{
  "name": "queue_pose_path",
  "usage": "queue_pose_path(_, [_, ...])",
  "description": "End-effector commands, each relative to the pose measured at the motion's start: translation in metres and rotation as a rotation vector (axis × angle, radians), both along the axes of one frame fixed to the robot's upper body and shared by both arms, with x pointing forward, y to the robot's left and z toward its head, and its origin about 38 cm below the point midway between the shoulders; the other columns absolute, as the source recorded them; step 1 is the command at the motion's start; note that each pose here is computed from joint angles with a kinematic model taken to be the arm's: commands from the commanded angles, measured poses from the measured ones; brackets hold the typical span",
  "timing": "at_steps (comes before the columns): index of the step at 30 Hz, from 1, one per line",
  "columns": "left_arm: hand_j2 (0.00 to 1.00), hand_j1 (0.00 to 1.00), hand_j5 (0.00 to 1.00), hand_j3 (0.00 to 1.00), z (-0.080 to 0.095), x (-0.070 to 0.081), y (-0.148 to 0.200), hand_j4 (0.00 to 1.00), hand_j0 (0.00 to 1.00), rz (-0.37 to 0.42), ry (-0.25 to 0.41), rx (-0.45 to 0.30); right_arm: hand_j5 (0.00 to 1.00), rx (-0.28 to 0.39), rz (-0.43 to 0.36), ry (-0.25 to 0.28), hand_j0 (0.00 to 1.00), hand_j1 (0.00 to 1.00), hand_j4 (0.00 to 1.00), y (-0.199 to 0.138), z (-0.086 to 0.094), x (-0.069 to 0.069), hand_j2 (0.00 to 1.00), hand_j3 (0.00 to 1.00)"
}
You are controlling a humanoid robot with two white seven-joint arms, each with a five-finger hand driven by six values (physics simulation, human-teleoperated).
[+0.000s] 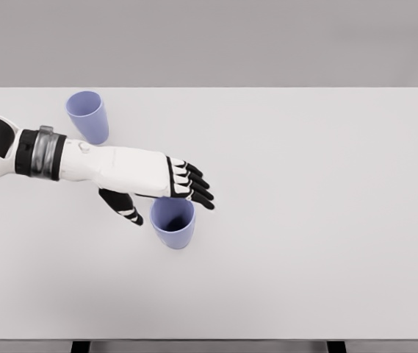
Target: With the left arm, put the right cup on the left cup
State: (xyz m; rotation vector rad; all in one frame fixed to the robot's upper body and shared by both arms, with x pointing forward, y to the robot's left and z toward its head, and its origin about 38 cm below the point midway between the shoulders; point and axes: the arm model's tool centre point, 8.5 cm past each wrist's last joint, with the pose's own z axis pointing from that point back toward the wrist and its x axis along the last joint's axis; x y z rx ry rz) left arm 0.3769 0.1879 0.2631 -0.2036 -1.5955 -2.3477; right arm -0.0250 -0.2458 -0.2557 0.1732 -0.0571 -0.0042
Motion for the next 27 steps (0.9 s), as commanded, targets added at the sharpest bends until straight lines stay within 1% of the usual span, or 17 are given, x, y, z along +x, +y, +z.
queue_pose_path(1, [1.00, 1.00, 1.00, 1.00, -0.004, 0.008, 0.007, 1.00, 1.00, 0.031, -0.022, 0.031, 1.00, 0.000, 0.000, 0.000, 1.00, 1.00, 1.00, 0.000, 0.000, 0.000, 1.00, 1.00])
queue_pose_path(5, [1.00, 1.00, 1.00, 1.00, -0.006, 0.012, 0.003, 1.00, 1.00, 0.034, -0.020, 0.025, 1.00, 0.000, 0.000, 0.000, 1.00, 1.00, 1.00, 0.000, 0.000, 0.000, 1.00, 1.00])
queue_pose_path(6, [1.00, 1.00, 1.00, 1.00, -0.008, 0.014, 0.004, 1.00, 1.00, 0.039, -0.016, 0.028, 1.00, 0.000, 0.000, 0.000, 1.00, 1.00, 1.00, 0.000, 0.000, 0.000, 1.00, 1.00])
queue_pose_path(7, [1.00, 1.00, 1.00, 1.00, -0.013, 0.015, 0.007, 1.00, 1.00, 0.052, -0.003, 0.030, 1.00, 0.000, 0.000, 0.000, 1.00, 1.00, 1.00, 0.000, 0.000, 0.000, 1.00, 1.00])
queue_pose_path(8, [1.00, 1.00, 1.00, 1.00, -0.021, 0.014, 0.004, 1.00, 1.00, 0.052, 0.016, 0.021, 1.00, 0.000, 0.000, 0.000, 1.00, 1.00, 1.00, 0.000, 0.000, 0.000, 1.00, 1.00])
queue_pose_path(9, [1.00, 1.00, 1.00, 1.00, -0.023, 0.013, 0.003, 1.00, 1.00, 0.050, 0.018, 0.023, 1.00, 0.000, 0.000, 0.000, 1.00, 1.00, 1.00, 0.000, 0.000, 0.000, 1.00, 1.00])
queue_pose_path(11, [1.00, 1.00, 1.00, 1.00, -0.029, 0.012, 0.002, 1.00, 1.00, 0.050, 0.025, 0.025, 1.00, 0.000, 0.000, 0.000, 1.00, 1.00, 1.00, 0.000, 0.000, 0.000, 1.00, 1.00])
queue_pose_path(14, [1.00, 1.00, 1.00, 1.00, -0.031, 0.011, -0.001, 1.00, 1.00, 0.043, 0.030, 0.020, 1.00, 0.000, 0.000, 0.000, 1.00, 1.00, 1.00, 0.000, 0.000, 0.000, 1.00, 1.00])
queue_pose_path(15, [1.00, 1.00, 1.00, 1.00, -0.034, 0.011, -0.002, 1.00, 1.00, 0.044, 0.031, 0.025, 1.00, 0.000, 0.000, 0.000, 1.00, 1.00, 1.00, 0.000, 0.000, 0.000, 1.00, 1.00])
queue_pose_path(25, [1.00, 1.00, 1.00, 1.00, -0.035, 0.011, -0.005, 1.00, 1.00, 0.039, 0.034, 0.020, 1.00, 0.000, 0.000, 0.000, 1.00, 1.00, 1.00, 0.000, 0.000, 0.000, 1.00, 1.00])
queue_pose_path(27, [1.00, 1.00, 1.00, 1.00, -0.037, 0.014, -0.002, 1.00, 1.00, 0.052, 0.036, 0.024, 1.00, 0.000, 0.000, 0.000, 1.00, 1.00, 1.00, 0.000, 0.000, 0.000, 1.00, 1.00])
